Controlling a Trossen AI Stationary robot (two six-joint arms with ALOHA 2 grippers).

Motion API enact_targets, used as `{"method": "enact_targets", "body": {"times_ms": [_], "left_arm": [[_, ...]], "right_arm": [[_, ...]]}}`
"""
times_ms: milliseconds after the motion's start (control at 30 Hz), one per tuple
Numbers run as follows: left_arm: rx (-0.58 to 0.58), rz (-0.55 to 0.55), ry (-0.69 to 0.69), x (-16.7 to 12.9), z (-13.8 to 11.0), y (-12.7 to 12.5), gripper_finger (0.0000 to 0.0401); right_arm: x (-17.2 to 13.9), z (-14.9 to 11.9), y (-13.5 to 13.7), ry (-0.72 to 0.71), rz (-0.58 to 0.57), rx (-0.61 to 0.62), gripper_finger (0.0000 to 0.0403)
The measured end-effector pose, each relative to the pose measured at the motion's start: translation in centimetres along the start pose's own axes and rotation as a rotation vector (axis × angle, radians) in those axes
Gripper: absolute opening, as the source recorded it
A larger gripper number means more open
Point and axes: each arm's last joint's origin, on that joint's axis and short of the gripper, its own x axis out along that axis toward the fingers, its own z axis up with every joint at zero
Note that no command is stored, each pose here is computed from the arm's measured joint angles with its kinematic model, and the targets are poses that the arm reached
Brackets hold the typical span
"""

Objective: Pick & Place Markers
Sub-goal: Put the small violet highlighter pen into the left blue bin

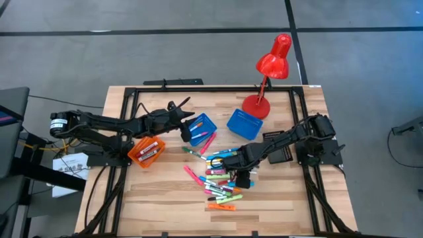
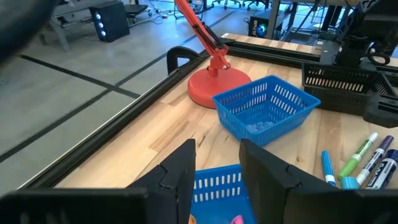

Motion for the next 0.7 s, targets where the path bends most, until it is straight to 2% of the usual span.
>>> {"method": "enact_targets", "body": {"times_ms": [400, 600, 700], "left_arm": [[0.004, -0.018, -0.001, -0.1, 0.0, -0.4, 0.0121], [0.003, -0.018, -0.004, -0.1, 0.0, -0.4, 0.0121], [0.003, -0.017, -0.005, -0.1, 0.0, -0.4, 0.0121]], "right_arm": [[2.6, -1.3, -1.2, -0.036, 0.013, 0.005, 0.0119], [2.3, -0.7, -1.2, -0.063, 0.023, -0.031, 0.0069], [1.8, 0.0, -1.2, -0.089, 0.040, -0.012, 0.0039]]}}
